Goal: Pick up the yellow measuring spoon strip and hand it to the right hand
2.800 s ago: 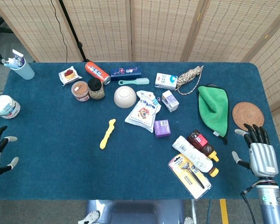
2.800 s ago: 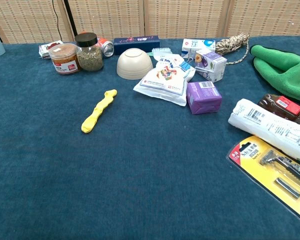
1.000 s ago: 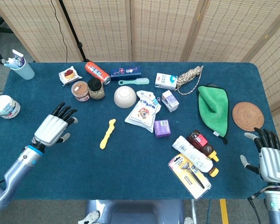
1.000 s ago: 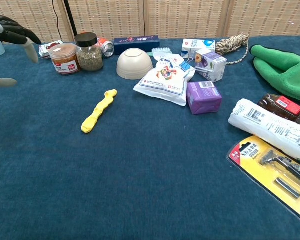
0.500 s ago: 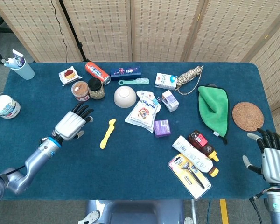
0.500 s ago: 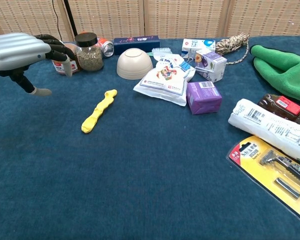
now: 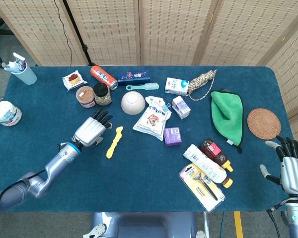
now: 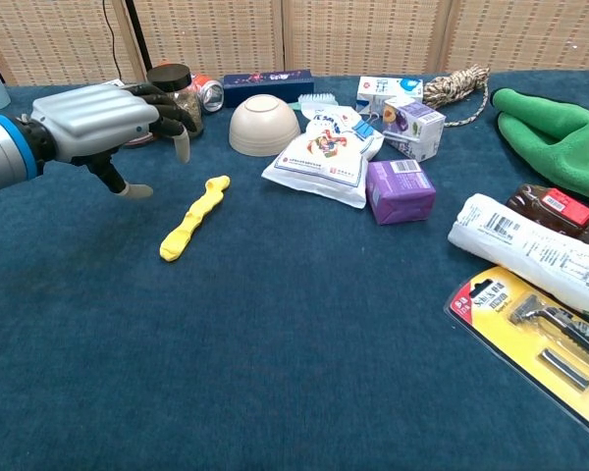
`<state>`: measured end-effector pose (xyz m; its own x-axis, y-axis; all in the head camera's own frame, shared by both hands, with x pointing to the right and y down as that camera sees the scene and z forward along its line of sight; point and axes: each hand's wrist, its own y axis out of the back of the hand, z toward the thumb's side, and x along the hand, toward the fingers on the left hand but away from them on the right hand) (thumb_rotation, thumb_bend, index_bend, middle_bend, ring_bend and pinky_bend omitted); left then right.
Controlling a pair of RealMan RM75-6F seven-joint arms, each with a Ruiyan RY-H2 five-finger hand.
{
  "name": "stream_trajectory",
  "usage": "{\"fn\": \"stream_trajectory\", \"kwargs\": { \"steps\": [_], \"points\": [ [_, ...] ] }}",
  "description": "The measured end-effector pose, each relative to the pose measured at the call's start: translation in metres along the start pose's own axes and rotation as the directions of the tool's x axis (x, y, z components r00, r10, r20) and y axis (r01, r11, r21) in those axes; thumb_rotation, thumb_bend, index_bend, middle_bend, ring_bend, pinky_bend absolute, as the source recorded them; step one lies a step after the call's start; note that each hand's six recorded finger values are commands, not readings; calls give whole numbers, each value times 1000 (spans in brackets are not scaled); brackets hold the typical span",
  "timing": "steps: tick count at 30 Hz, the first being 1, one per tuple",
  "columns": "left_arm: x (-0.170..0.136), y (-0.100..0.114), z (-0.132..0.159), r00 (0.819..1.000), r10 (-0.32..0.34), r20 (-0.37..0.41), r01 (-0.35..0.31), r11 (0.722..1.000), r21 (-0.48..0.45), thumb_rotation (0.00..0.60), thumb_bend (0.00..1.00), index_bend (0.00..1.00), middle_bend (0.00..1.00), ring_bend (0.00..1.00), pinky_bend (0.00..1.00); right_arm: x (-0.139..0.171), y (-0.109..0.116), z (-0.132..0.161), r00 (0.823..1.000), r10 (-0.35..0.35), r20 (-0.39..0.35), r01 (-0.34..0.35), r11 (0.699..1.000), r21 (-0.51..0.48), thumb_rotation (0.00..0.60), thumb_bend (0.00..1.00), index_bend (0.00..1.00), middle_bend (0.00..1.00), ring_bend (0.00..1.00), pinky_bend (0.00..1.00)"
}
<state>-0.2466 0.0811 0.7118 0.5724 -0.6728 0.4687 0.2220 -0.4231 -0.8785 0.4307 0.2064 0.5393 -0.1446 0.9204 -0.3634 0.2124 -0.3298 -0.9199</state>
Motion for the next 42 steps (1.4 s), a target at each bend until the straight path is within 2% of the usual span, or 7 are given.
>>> {"fn": "stream_trajectory", "kwargs": {
  "steps": [28, 42],
  "points": [
    [53, -15, 36, 1000, -12, 21, 11, 999, 35, 600, 239, 377, 181, 92, 0, 8, 11, -18, 998, -19, 55, 18, 1000, 3, 600, 314, 227, 101, 32, 0],
    [62, -18, 44, 1000, -14, 13, 13, 999, 34, 600, 255, 461, 193, 113, 0, 11, 13, -22, 998, -17, 67, 17, 1000, -4, 600, 314, 226, 100, 32, 0]
  ]
}}
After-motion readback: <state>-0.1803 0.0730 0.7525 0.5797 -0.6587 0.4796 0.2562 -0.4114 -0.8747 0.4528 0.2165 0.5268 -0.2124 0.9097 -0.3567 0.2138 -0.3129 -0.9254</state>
